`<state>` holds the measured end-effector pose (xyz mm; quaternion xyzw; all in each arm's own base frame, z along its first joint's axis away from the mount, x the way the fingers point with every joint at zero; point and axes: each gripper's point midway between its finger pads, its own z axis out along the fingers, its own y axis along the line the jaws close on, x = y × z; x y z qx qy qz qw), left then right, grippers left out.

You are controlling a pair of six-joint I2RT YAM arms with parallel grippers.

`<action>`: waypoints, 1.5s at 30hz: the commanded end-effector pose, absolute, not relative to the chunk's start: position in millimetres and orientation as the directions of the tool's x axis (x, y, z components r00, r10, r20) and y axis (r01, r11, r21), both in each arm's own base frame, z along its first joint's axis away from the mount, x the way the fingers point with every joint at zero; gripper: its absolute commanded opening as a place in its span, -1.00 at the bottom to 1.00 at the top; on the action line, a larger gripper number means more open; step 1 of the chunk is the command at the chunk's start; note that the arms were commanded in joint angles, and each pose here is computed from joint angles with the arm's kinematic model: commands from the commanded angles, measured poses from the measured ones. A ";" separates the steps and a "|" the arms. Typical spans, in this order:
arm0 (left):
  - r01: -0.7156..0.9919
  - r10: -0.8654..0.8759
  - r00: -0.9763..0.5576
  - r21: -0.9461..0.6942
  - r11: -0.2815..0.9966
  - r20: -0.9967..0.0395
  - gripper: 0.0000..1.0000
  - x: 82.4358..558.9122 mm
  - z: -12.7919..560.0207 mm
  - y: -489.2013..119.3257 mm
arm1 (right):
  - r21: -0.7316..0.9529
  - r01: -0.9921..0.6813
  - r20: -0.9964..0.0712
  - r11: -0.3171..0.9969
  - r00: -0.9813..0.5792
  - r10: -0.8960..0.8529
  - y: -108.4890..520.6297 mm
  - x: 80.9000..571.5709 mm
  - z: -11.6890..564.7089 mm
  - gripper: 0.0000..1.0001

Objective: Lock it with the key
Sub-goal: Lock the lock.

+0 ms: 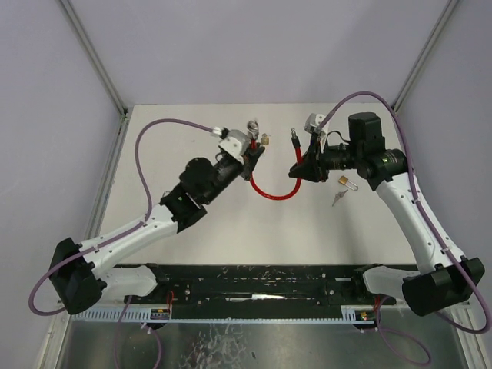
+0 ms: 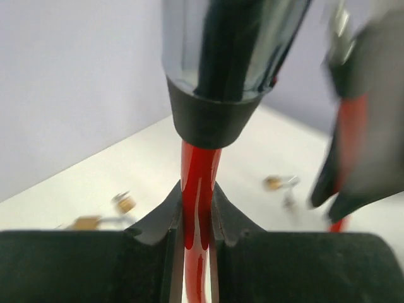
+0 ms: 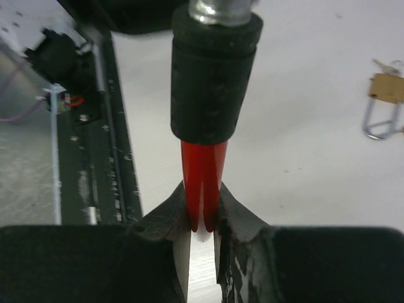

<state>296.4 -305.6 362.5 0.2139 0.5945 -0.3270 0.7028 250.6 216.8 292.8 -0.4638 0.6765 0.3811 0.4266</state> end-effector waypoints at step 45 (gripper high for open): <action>0.623 0.156 0.121 0.198 0.757 -0.980 -1.00 321.1 323.3 -304.1 | 0.487 -0.872 -0.844 -0.047 -0.456 -0.283 283.9 183.8 289.8 -1.00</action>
